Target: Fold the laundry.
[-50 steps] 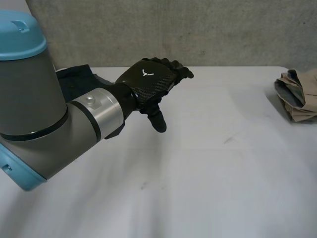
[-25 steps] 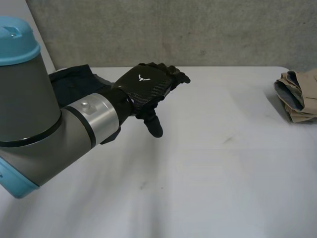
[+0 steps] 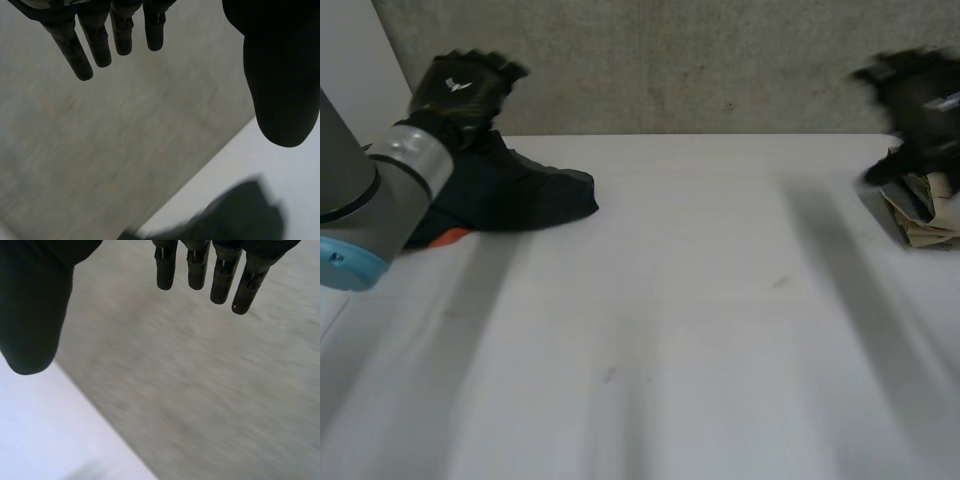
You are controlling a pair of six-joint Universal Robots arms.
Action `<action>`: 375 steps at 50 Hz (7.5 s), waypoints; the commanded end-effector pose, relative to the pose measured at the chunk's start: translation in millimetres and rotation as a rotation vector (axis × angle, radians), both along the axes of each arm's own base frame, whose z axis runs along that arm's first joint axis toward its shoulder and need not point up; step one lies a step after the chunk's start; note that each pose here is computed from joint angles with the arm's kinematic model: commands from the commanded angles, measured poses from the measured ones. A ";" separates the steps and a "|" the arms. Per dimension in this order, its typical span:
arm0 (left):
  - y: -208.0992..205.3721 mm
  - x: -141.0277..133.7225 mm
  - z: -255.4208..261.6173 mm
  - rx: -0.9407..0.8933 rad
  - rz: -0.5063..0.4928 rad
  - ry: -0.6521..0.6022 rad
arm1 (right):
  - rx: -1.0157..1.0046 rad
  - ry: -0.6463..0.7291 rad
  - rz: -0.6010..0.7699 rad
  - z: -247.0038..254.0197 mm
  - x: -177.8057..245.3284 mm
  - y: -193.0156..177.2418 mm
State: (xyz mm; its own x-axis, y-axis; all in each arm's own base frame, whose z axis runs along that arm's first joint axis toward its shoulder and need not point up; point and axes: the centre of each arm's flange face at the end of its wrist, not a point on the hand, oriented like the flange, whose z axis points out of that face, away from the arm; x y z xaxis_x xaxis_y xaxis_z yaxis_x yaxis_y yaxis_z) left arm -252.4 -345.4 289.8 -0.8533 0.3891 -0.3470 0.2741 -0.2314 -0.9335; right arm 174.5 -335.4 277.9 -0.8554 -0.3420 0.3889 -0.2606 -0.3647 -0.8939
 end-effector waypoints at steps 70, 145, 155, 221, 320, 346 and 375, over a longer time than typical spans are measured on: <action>94.6 -62.0 -58.1 0.136 -0.180 0.065 | 0.151 0.222 -0.015 -51.6 58.7 33.4; -20.2 -71.5 54.8 -0.512 0.102 0.102 | -0.206 -0.300 0.120 78.6 155.4 -55.7; 19.2 -61.8 114.5 -0.626 0.080 0.273 | -0.387 -0.340 0.185 147.1 143.2 -16.8; 142.0 7.7 -120.0 0.267 0.100 -0.240 | 0.507 0.376 0.092 -122.7 65.2 98.7; 9.5 -99.1 -92.2 -0.157 0.075 -0.319 | 0.551 0.118 0.053 -91.7 97.8 57.1; -71.2 -150.1 -165.3 -0.398 -0.054 -0.202 | 0.201 0.340 -0.256 -154.7 117.8 -56.2; 36.9 -89.0 -99.6 -0.056 -0.075 -0.054 | 0.694 0.138 -0.153 -115.0 68.4 49.5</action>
